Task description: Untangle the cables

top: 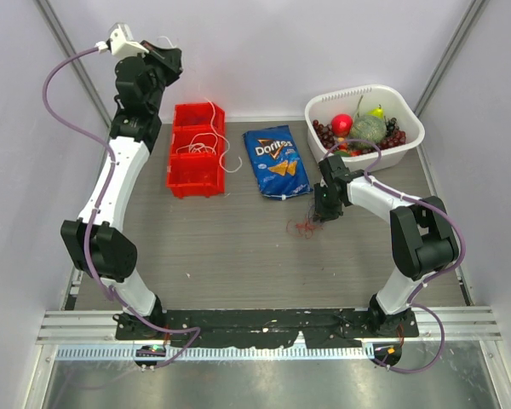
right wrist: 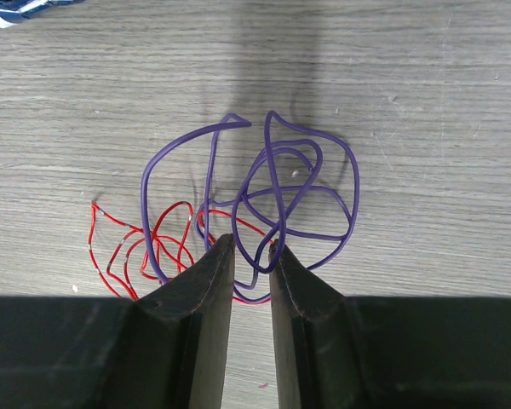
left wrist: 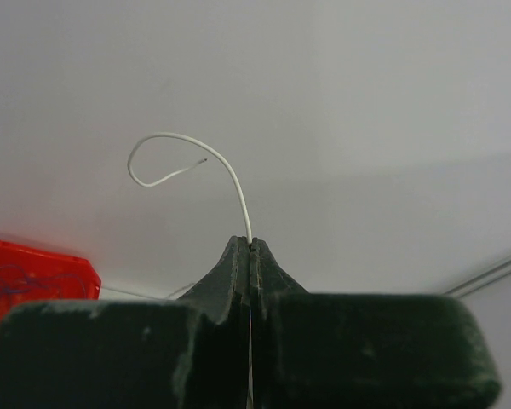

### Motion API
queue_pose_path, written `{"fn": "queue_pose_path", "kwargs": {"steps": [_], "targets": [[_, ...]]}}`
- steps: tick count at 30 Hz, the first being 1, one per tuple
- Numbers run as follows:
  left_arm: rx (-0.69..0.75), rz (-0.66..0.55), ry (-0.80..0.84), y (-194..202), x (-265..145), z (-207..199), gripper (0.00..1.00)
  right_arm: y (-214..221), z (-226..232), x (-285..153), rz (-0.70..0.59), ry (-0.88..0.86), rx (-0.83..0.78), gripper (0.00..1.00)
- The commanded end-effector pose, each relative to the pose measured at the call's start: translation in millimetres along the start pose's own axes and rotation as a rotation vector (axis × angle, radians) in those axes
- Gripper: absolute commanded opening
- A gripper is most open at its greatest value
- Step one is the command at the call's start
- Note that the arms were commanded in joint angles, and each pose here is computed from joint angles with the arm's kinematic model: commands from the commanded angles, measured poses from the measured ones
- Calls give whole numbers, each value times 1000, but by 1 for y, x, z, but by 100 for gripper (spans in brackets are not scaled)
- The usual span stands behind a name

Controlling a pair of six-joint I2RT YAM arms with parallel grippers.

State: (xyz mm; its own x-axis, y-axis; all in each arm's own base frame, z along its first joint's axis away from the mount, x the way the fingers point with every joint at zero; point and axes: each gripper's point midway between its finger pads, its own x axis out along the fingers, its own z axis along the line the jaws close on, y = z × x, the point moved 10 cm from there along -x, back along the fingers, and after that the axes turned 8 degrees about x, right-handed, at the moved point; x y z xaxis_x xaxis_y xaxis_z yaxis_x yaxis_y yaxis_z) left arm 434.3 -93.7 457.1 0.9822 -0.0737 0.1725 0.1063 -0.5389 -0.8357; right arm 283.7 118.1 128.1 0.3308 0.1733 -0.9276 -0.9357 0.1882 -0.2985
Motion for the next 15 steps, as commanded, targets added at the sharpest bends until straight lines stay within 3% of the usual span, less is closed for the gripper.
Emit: {"fn": "queue_pose_path", "kwargs": {"steps": [1,15], "targets": [[-16,-66,32,-15,1,-4,0,-10,4,-10,-47,-6,-10,28],[-25,-145,90,-50,-2,-21,0,-10,5,-10,-47,-7,-11,28]]}}
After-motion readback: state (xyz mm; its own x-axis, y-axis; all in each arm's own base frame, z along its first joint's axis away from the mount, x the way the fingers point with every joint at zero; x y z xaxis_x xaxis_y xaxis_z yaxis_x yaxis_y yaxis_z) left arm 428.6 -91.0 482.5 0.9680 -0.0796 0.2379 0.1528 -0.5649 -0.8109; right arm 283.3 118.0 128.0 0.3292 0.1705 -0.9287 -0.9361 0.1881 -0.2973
